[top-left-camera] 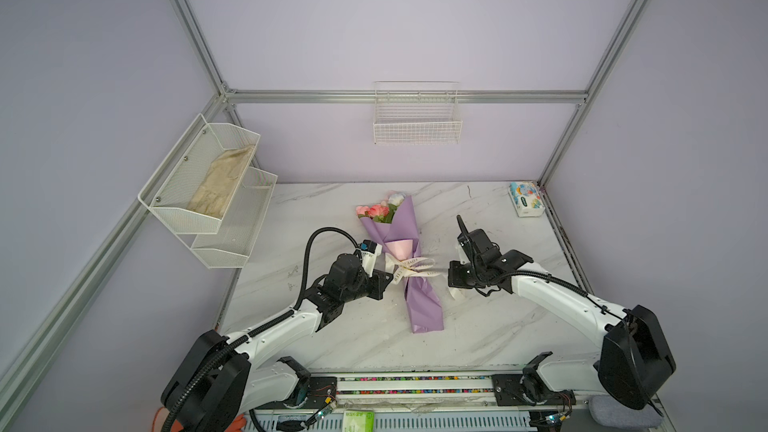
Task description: Tie the bouquet of fake flowers
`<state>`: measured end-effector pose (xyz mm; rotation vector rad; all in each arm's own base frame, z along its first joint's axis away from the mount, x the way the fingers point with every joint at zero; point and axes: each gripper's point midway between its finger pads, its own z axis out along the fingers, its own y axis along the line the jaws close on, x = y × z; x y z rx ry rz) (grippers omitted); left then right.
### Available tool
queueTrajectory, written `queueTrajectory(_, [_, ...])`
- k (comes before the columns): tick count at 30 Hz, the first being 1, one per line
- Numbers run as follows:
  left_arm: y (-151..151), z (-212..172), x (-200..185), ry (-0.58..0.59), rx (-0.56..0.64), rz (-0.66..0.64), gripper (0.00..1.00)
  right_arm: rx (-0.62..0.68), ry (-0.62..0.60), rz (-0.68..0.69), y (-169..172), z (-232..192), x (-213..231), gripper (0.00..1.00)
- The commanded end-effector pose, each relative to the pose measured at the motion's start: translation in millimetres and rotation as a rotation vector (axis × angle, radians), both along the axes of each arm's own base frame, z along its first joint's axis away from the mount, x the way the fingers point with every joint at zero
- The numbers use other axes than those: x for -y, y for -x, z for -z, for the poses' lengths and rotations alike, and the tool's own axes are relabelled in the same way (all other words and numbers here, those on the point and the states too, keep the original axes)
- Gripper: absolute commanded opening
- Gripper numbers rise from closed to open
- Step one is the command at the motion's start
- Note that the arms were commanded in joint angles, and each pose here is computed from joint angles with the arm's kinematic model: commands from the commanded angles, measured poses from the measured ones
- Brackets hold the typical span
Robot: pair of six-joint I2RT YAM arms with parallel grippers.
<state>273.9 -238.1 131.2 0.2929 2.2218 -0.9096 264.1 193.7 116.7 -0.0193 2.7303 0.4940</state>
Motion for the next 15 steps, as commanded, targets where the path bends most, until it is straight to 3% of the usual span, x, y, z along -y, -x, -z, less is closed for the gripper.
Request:
queueTrajectory(1, [-1,10,-7,0.006,-0.012,-0.041,0.05,-0.043,0.142,0.035,14,3,29,0.00])
queueTrajectory(4, [0,12,-14,0.006,-0.011,-0.078,0.01,-0.009,0.185,0.085,8,-2,39,0.00])
queueTrajectory(10, [6,14,-33,-0.024,-0.013,-0.150,0.00,0.010,0.087,0.049,-1,-8,17,0.00])
queueTrajectory(15, [9,7,-55,-0.156,-0.010,-0.194,0.00,-0.004,0.068,0.022,-2,-3,9,0.00])
